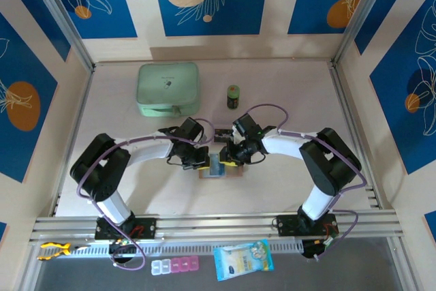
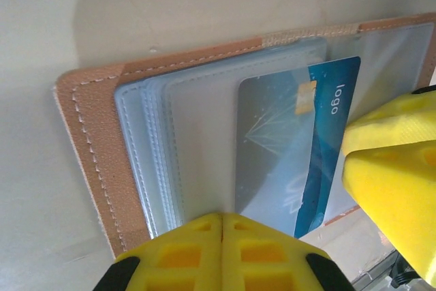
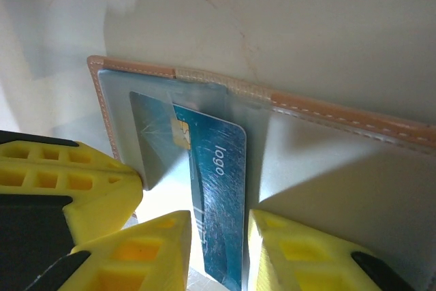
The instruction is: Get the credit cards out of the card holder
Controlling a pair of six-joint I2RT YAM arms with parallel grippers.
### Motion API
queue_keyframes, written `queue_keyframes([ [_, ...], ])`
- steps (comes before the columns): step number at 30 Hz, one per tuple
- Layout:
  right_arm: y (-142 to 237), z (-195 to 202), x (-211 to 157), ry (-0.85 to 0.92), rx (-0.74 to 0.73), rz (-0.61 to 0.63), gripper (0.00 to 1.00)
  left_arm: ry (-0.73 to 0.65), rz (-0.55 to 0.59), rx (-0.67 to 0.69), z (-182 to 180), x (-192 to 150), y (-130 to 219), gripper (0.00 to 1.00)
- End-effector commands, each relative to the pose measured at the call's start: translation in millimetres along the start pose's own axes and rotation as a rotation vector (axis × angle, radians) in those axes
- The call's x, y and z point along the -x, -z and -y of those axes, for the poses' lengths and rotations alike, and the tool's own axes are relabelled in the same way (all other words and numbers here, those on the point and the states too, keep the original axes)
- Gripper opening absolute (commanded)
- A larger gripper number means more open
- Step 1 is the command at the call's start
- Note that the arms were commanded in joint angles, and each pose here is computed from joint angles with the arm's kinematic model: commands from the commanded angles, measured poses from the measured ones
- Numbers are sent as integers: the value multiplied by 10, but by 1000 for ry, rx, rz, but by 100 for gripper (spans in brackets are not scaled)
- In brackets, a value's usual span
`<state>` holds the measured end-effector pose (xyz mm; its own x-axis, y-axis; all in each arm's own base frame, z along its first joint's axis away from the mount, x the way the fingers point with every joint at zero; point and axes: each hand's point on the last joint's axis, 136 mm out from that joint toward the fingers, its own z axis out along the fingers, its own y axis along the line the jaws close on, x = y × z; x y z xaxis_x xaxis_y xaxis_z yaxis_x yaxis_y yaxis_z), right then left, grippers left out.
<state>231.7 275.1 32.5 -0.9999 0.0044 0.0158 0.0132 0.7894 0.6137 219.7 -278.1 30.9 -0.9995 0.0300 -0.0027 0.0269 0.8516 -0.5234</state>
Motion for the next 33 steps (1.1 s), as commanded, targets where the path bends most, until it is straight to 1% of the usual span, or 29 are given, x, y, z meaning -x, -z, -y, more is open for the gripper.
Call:
queue_keyframes([
  [1,-38,39,-49,-25,5,-32,29,-3,-26,51,-87,-38,-50,4],
  [8,-77,-19,-57,-25,45,-49,27,-1,-35,61,-113,-46,-67,3],
  [13,-71,-65,-53,-23,72,-49,24,0,-40,65,-123,-51,-71,1],
  [24,-45,-51,-61,-26,82,-39,13,1,-43,74,-141,-55,-83,1],
  [33,57,52,-45,-27,63,-10,11,0,-41,76,-138,-55,-66,1],
])
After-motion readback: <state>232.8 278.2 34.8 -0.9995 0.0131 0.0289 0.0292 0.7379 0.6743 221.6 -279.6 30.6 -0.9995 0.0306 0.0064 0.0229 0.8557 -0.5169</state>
